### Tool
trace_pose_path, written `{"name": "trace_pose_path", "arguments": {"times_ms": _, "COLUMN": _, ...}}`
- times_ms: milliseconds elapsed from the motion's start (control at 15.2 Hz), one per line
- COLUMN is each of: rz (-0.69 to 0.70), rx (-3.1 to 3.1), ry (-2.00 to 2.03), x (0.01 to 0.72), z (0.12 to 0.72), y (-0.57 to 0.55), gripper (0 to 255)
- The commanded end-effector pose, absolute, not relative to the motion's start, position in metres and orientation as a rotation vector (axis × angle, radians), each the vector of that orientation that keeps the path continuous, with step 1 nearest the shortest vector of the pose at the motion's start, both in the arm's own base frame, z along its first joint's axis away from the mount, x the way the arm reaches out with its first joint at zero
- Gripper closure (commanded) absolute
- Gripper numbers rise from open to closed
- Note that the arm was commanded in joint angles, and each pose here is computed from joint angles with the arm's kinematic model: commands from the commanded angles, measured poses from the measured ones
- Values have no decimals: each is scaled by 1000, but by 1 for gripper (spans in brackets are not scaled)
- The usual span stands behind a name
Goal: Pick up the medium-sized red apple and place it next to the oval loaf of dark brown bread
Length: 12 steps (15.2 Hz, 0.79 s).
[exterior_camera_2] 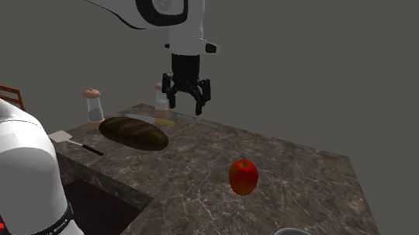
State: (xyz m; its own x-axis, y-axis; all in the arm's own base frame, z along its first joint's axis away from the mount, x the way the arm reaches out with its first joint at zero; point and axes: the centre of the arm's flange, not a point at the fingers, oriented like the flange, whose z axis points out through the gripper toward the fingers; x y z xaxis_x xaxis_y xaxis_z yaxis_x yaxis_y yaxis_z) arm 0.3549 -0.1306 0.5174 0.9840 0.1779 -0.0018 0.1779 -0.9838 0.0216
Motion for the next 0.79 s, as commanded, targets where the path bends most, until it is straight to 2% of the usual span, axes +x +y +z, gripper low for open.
{"name": "trace_pose_path", "arguments": {"times_ms": 0, "rz": -8, "rx": 3103, "ry": 281, "x": 363, "z": 507, "y": -153, "gripper": 0}}
{"name": "trace_pose_path", "arguments": {"times_ms": 726, "rz": -56, "rx": 3084, "ry": 290, "x": 413, "z": 452, "y": -277, "gripper": 0}}
